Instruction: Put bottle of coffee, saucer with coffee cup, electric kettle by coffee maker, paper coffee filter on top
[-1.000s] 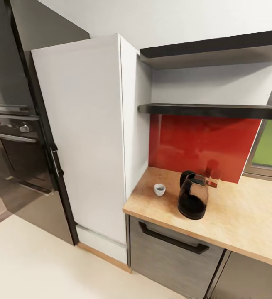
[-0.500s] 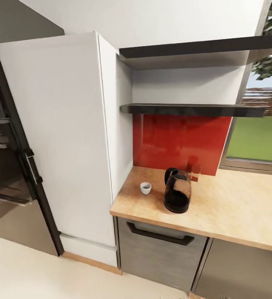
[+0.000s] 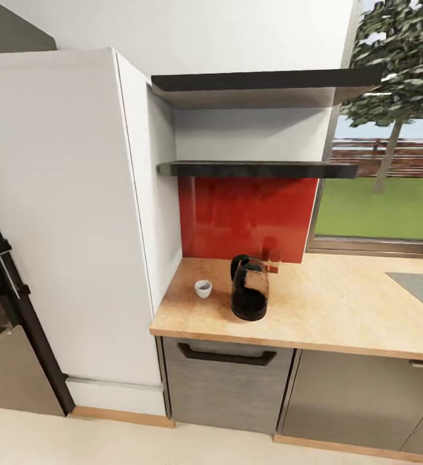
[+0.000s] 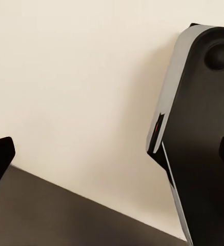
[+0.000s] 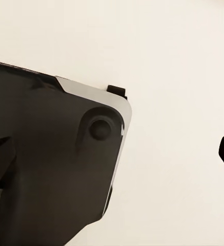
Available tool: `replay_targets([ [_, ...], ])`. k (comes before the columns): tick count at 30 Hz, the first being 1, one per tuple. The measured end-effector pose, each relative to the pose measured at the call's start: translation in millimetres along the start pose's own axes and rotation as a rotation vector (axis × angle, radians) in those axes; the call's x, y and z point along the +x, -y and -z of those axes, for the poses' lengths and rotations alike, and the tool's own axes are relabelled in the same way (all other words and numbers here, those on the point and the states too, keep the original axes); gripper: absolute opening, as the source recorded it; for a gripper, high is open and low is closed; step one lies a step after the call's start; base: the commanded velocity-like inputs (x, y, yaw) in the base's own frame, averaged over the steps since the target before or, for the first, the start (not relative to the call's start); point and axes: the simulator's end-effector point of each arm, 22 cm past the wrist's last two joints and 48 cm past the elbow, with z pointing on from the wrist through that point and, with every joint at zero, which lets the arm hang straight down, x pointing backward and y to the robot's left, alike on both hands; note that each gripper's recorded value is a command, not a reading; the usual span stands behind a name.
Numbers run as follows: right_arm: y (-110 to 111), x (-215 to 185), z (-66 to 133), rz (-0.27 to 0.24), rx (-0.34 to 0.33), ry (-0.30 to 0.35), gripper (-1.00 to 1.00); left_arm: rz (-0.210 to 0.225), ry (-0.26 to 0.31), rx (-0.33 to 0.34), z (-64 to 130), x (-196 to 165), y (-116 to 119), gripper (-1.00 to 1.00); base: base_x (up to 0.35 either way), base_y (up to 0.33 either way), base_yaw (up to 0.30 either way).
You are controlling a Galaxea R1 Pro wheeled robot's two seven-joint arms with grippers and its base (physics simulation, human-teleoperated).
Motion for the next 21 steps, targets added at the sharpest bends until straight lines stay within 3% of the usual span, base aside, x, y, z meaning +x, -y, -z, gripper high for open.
replay_targets([
  [16,-0.4,-0.7,0.1,-0.002,-0.001,0.002,1.0,0.0,0.002,-0.002,0.0,-0.1,-0.6,1.0,-0.024,0.285,-0.3],
  [21,-0.3,-0.7,0.1,-0.002,-0.001,0.002,1.0,0.0,0.002,-0.002,0.0,-0.1,-0.6,1.0,0.0,0.07,-0.3],
])
